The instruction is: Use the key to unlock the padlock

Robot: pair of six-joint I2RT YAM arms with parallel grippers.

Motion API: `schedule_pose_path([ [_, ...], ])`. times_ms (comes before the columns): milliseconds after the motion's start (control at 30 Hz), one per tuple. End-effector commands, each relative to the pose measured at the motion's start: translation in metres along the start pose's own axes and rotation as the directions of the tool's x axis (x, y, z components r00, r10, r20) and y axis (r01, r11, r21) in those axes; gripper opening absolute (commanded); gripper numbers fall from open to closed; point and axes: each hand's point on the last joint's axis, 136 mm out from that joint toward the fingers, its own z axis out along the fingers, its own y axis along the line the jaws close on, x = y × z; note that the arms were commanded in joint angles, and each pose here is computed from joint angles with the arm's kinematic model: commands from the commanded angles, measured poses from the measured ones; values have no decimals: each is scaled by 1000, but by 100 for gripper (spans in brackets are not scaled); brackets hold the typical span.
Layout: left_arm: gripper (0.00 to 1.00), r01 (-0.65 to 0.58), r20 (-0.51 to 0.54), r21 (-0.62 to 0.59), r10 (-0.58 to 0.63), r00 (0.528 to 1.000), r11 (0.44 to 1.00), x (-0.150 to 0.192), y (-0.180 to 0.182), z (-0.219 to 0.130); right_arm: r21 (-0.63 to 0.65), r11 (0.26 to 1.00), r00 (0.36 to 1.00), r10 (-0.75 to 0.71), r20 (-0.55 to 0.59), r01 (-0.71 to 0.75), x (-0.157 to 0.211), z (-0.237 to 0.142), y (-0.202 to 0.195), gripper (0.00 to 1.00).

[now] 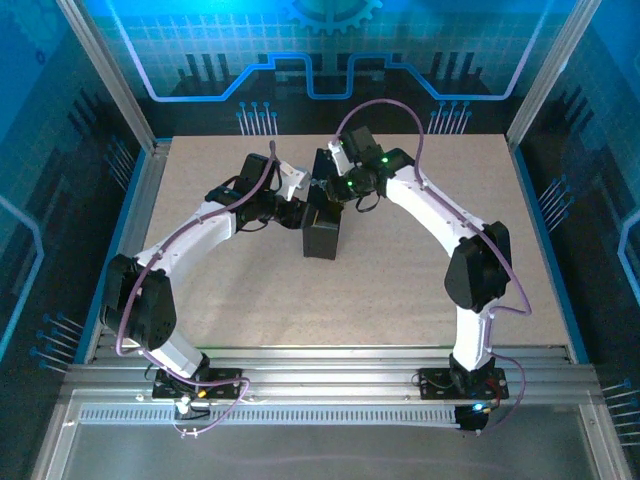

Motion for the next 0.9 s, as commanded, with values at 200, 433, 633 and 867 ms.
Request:
schedule_pose_path([
  [200, 43, 14, -89, 56, -9, 996, 998, 26, -13, 6, -10, 992, 986, 123, 114, -123, -26, -16, -6, 0],
  [433, 42, 11, -83, 92, -3, 997, 996, 23, -24, 5, -6, 981, 967, 191, 169, -193, -41, -12, 7, 0],
  [633, 42, 9, -94, 103, 1, 996, 995, 24, -28, 7, -24, 960, 945, 280, 168, -280, -40, 1, 12, 0],
  [867, 41, 15, -98, 115, -3, 995, 993, 24, -31, 11, -40, 927, 894, 370, 253, -372, -53, -3, 17, 0],
])
